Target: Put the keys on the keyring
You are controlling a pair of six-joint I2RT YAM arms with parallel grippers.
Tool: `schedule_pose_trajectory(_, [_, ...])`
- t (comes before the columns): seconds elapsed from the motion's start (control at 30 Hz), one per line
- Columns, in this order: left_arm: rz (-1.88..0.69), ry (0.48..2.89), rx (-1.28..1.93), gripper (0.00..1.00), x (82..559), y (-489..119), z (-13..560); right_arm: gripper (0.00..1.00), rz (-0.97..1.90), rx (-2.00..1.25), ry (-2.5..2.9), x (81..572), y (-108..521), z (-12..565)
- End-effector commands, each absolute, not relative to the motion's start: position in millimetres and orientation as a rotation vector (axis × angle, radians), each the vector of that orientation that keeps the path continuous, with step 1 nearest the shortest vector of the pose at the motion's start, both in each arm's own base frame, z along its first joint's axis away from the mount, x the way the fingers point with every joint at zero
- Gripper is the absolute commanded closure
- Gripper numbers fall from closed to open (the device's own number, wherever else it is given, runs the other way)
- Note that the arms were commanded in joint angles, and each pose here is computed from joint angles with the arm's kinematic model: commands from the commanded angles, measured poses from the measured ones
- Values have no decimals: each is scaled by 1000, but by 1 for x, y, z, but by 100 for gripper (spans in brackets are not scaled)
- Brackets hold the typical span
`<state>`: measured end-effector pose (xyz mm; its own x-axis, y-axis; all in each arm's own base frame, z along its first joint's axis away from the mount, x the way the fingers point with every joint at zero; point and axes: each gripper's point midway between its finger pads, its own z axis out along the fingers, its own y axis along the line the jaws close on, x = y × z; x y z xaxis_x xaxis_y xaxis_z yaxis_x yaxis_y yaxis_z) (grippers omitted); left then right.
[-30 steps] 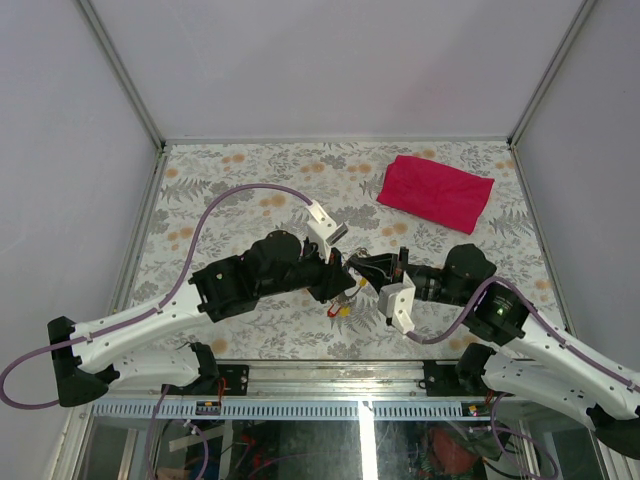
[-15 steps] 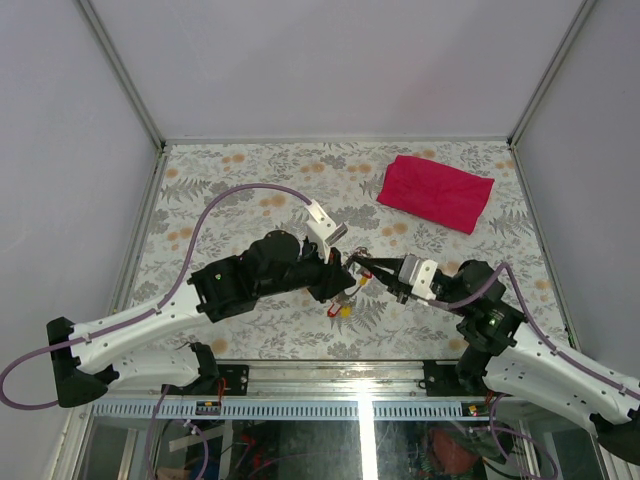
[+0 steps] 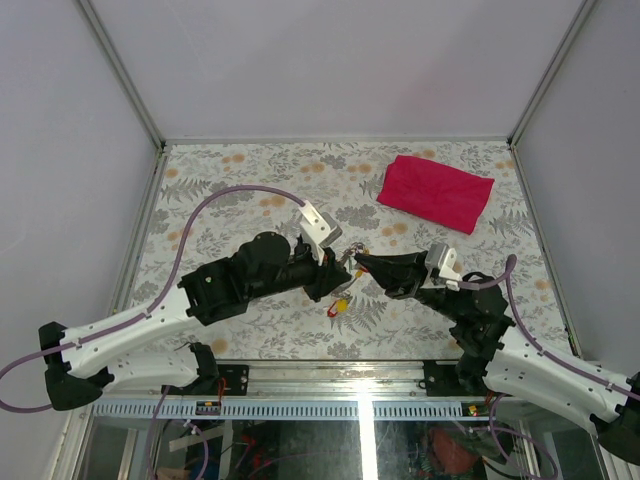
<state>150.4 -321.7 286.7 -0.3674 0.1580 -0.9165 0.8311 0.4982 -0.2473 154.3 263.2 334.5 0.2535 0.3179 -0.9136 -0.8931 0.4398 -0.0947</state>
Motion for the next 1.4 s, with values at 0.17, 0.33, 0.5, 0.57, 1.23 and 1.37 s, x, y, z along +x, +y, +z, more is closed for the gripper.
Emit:
schedule_pose_trajectory(0.17, [-919, 1686, 791, 100, 157, -320, 328, 97, 953, -617, 905, 154, 255, 358])
schedule_pose_trajectory(0.33, [-907, 1698, 802, 100, 157, -319, 326, 84, 941, -654, 880, 150, 257, 361])
schedule_pose_trajectory(0.5, [-906, 1703, 808, 100, 157, -320, 325, 79, 934, -674, 879, 151, 260, 360])
schedule_pose_trajectory(0.57, [-906, 1704, 809, 100, 157, -321, 325, 79, 935, -675, 879, 151, 261, 360])
schedule_pose_trajectory(1.23, [-912, 1723, 825, 100, 156, -325, 318, 78, 968, -656, 865, 151, 264, 366])
schedule_pose_trajectory(1.37, [-912, 1726, 825, 100, 156, -325, 317, 76, 976, -652, 865, 150, 264, 367])
